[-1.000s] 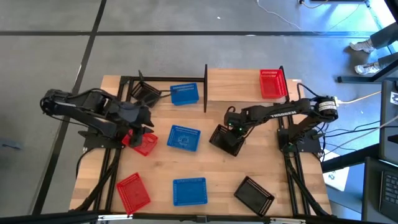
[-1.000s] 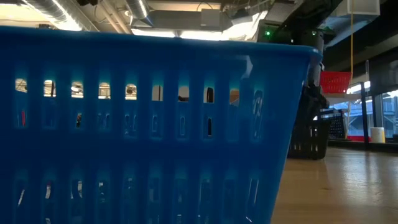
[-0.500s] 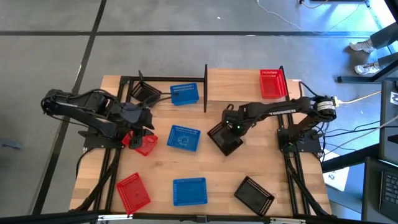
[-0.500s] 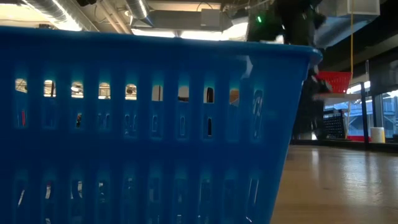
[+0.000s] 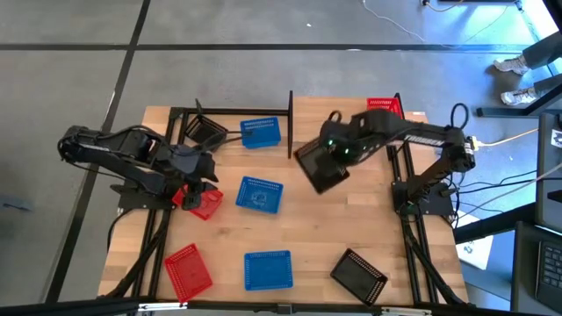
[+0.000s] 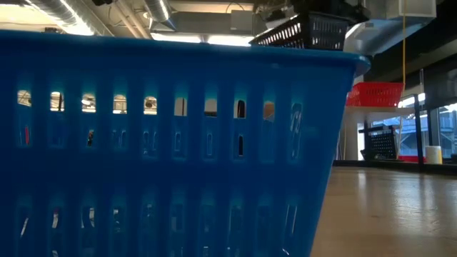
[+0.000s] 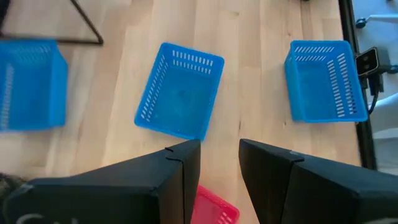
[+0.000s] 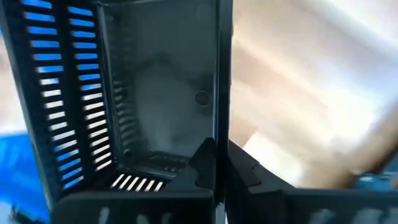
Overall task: Stack baskets on shelf by color
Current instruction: Put the middle right black bin on the shelf
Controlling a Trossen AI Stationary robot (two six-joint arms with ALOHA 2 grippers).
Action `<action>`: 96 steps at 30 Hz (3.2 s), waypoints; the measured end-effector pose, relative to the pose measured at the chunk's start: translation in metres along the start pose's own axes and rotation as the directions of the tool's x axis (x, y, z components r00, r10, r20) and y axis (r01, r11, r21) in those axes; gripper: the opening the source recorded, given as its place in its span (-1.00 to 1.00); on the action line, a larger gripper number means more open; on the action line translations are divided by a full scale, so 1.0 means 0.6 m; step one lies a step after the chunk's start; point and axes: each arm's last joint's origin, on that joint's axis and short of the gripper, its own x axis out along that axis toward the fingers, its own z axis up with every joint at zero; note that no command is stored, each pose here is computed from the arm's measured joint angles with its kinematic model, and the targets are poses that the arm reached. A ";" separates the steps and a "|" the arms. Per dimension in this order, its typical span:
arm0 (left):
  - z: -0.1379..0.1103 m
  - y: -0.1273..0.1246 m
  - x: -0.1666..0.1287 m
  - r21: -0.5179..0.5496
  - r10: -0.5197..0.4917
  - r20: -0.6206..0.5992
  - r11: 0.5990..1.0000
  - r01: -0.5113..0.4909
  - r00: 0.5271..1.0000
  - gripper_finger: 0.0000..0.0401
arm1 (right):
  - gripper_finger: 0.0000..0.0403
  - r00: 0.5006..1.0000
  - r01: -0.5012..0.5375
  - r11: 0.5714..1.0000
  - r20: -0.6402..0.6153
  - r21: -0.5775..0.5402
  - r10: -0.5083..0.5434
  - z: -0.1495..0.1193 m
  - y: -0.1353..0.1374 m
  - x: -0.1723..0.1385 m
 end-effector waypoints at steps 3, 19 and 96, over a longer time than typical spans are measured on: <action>0.014 0.000 -0.001 0.040 0.049 0.100 0.998 -0.053 0.994 -0.49 | -0.99 0.997 0.049 0.998 0.063 0.047 -0.052 0.018 -0.020 -0.021; 0.061 0.012 -0.020 0.025 0.288 0.418 0.944 -0.328 0.861 -0.49 | -0.99 0.980 0.146 0.951 0.090 0.273 -0.177 0.120 -0.141 -0.016; 0.065 0.018 -0.023 0.009 0.366 0.433 0.912 -0.410 0.824 -0.49 | -0.68 0.986 -0.053 0.999 0.159 -0.009 0.054 0.211 -0.104 0.107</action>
